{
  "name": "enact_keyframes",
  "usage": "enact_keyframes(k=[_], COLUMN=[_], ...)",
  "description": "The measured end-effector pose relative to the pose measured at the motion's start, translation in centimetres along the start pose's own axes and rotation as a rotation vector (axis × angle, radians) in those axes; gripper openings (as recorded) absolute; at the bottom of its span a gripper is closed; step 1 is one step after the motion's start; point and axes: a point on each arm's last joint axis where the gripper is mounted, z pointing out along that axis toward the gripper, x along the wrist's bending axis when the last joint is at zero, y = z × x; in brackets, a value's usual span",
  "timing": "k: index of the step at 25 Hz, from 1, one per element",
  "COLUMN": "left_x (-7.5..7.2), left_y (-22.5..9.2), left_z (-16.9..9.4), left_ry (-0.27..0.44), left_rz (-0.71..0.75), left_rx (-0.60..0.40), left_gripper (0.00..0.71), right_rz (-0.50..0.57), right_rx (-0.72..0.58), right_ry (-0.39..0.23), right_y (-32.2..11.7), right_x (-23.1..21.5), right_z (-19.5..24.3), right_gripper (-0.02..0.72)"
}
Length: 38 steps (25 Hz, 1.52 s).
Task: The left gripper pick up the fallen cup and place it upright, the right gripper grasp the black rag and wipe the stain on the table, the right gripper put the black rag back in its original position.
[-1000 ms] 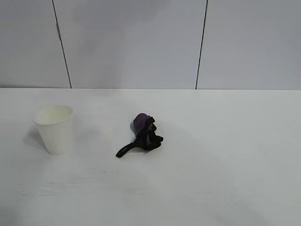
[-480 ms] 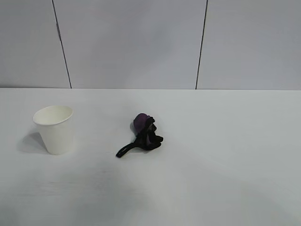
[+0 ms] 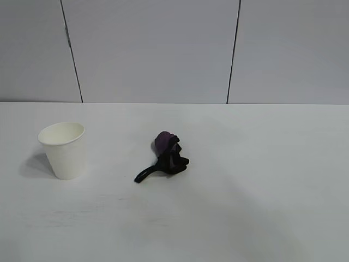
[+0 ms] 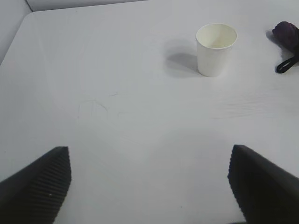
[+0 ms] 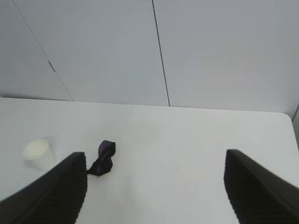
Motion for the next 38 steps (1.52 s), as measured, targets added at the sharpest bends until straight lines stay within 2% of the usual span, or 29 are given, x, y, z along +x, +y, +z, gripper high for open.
enact_keyframes(k=[2,4,7,13,19,23,30,38], left_x=[0.0,0.0,0.0,0.0,0.0,0.0,0.0,0.0], left_y=[0.0,0.0,0.0,0.0,0.0,0.0,0.0,0.0], left_z=[0.0,0.0,0.0,0.0,0.0,0.0,0.0,0.0], left_ry=[0.000,0.000,0.000,0.000,0.000,0.000,0.000,0.000], left_rz=[0.000,0.000,0.000,0.000,0.000,0.000,0.000,0.000], left_rx=[0.000,0.000,0.000,0.000,0.000,0.000,0.000,0.000], left_gripper=[0.660,0.660,0.660,0.660,0.660,0.660,0.660,0.660], right_rz=[-0.013,-0.002,0.026,-0.005,-0.018,-0.021,-0.015,0.012], right_rx=[0.031,0.057,0.100,0.082,-0.006,-0.019,0.042,0.032], right_ry=[-0.041,-0.052,-0.026,0.032,0.026,0.026,0.029,-0.032], right_y=[-1.2,-2.3,-4.4,-9.2,-13.7,-15.9,-18.1,-18.1], right_x=[0.2,0.6,1.3,2.3,2.4,2.4,2.5,2.6], right_z=[0.3,0.5,0.9,1.2,1.7,3.1,5.8,6.0], right_gripper=[0.559,0.559,0.559,0.559,0.559,0.559,0.559,0.559])
